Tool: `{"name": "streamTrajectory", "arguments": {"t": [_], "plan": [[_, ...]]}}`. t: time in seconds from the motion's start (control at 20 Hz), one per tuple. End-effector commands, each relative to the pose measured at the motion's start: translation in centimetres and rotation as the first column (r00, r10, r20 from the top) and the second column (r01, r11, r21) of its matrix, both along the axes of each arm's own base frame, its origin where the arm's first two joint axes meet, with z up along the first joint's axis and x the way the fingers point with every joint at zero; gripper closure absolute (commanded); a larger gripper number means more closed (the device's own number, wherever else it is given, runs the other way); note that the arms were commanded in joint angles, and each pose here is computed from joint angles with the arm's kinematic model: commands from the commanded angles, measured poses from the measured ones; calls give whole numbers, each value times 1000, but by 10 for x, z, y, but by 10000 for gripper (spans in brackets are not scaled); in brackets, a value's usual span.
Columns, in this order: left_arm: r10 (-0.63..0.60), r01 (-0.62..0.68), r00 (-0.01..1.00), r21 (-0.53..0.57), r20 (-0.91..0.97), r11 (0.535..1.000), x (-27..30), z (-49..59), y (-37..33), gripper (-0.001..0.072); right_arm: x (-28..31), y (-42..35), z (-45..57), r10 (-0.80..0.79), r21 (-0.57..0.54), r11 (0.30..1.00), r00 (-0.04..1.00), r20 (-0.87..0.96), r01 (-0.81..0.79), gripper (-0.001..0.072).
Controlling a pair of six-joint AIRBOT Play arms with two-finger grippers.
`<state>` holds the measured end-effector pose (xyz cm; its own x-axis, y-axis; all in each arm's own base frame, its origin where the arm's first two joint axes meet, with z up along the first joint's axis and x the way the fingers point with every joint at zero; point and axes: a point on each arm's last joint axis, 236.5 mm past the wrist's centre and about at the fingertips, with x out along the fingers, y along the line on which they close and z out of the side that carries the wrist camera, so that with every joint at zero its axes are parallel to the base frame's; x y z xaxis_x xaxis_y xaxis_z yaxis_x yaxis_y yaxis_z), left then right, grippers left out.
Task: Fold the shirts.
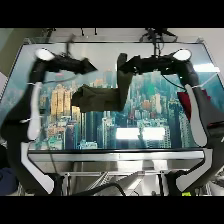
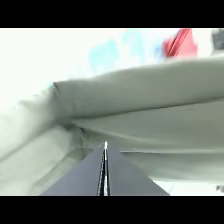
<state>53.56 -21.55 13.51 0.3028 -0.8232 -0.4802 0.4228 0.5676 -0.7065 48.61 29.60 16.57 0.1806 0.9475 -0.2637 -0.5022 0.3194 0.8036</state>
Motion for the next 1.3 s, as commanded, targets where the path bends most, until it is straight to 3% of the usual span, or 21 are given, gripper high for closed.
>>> {"name": "streamTrajectory", "arguments": {"t": [0.0,0.15,0.3,0.35,0.4,0.45,0.55,0.65,0.8,1.05,1.15,1.25], "plan": [[200,-198,966,-26,165,980,-16,102,115,686,20,71,-27,-93,28,995,995,30,92,686],[311,-315,924,-18,222,949,-39,138,176,686,15,164,-68,-148,99,985,987,68,141,686],[329,-343,910,13,253,939,-60,138,198,686,5,228,-152,-272,46,962,961,57,270,679],[331,-345,912,18,242,938,-64,131,200,686,-1,240,-176,-300,28,954,954,26,299,587],[334,-347,916,21,223,938,-68,123,201,686,-7,246,-191,-299,17,954,954,24,298,329],[330,-343,921,26,206,939,-71,113,201,686,-11,249,-198,-275,12,961,960,43,275,169],[338,-347,927,29,162,937,-73,95,204,686,-6,240,-183,-237,46,971,970,61,235,177],[341,-347,931,28,130,938,-74,82,204,686,6,217,-150,-179,100,980,978,105,169,278],[333,-338,936,29,112,941,-76,76,202,686,28,154,-115,-122,85,990,988,98,114,279],[286,-290,955,35,80,956,-88,72,195,686,42,3,-144,-158,-251,961,976,-151,117,274],[275,-278,959,37,72,960,-91,71,193,686,38,-49,-181,-244,-397,909,932,-268,124,75],[275,-278,959,37,72,960,-91,71,193,686,28,-71,-211,-275,-470,878,897,-346,88,75]]}}
